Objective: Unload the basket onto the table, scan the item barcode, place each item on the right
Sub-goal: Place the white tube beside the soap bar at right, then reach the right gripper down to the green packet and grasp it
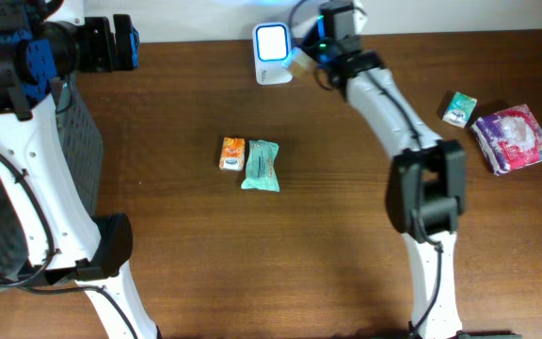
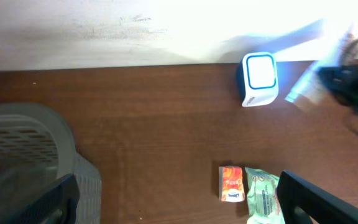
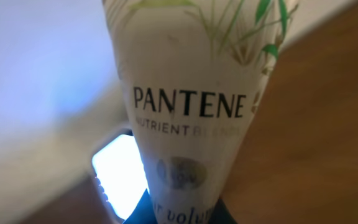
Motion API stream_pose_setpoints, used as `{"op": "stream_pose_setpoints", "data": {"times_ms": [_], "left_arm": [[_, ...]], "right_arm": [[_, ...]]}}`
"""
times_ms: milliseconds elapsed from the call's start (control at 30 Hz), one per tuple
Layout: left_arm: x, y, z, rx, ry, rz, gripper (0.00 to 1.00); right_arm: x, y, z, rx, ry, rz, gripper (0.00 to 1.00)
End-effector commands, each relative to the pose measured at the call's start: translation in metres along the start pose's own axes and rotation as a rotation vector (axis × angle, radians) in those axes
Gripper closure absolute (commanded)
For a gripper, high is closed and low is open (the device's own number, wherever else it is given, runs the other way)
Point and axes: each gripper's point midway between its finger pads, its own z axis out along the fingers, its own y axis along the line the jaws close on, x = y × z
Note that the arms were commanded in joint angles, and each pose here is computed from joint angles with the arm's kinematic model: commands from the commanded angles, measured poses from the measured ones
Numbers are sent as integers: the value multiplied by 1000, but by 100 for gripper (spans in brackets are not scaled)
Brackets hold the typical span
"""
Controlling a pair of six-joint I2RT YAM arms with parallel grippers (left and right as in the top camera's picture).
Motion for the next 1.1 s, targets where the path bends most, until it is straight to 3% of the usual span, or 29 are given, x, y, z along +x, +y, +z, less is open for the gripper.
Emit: {"op": "stream_pose_setpoints", "data": {"times_ms": [0,100,200,333,367,400,433,500,567,633,700,833,900,967,1000,1033,1067], "left_arm": [[0,-1,-2,8,-4,-7,1],[0,-1,-2,8,-4,-7,1],[0,-1,-2,8,-4,-7,1],[0,-1,-2,8,-4,-7,1],[0,-1,-2,8,-4,-7,1],[0,-1,-2,8,-4,-7,1],[0,-1,-2,8,-4,-7,1],[0,-1,-2,8,-4,-7,1],[0,-1,-2,8,-4,-6,1],[0,-1,-2,9,-4,-6,1],[0,-1,-2,9,-4,-6,1],[0,-1,-2,8,-4,-6,1],[0,-1,-2,9,-4,-6,1],[0,-1,-2,9,-4,-6,1],[0,-1,-2,9,-4,-6,1],[0,-1,-2,9,-4,-6,1],[0,-1,-2,9,-4,-6,1]], "right_arm": [[-105,-28,-84,91,-139,-190,96],[-85,-124,-93,303,131,-482,96],[-66,-197,-109,416,377,-635,96],[-75,-286,-144,625,508,-574,96],[-78,-296,-149,640,516,-552,93],[-83,-309,-156,657,519,-524,74],[-84,-319,-162,669,529,-503,65],[-84,-328,-169,693,526,-425,57],[-77,-323,-166,657,534,-385,37],[-68,-306,-158,578,550,-378,26],[-52,-278,-146,457,576,-373,25],[15,-162,-131,-22,725,-312,25],[48,-125,-139,-116,816,-317,25],[90,-95,-147,-157,910,-443,24],[108,-85,-150,-173,946,-490,20],[130,-73,-152,-190,984,-532,7],[147,-64,-153,-203,1009,-561,0]]}}
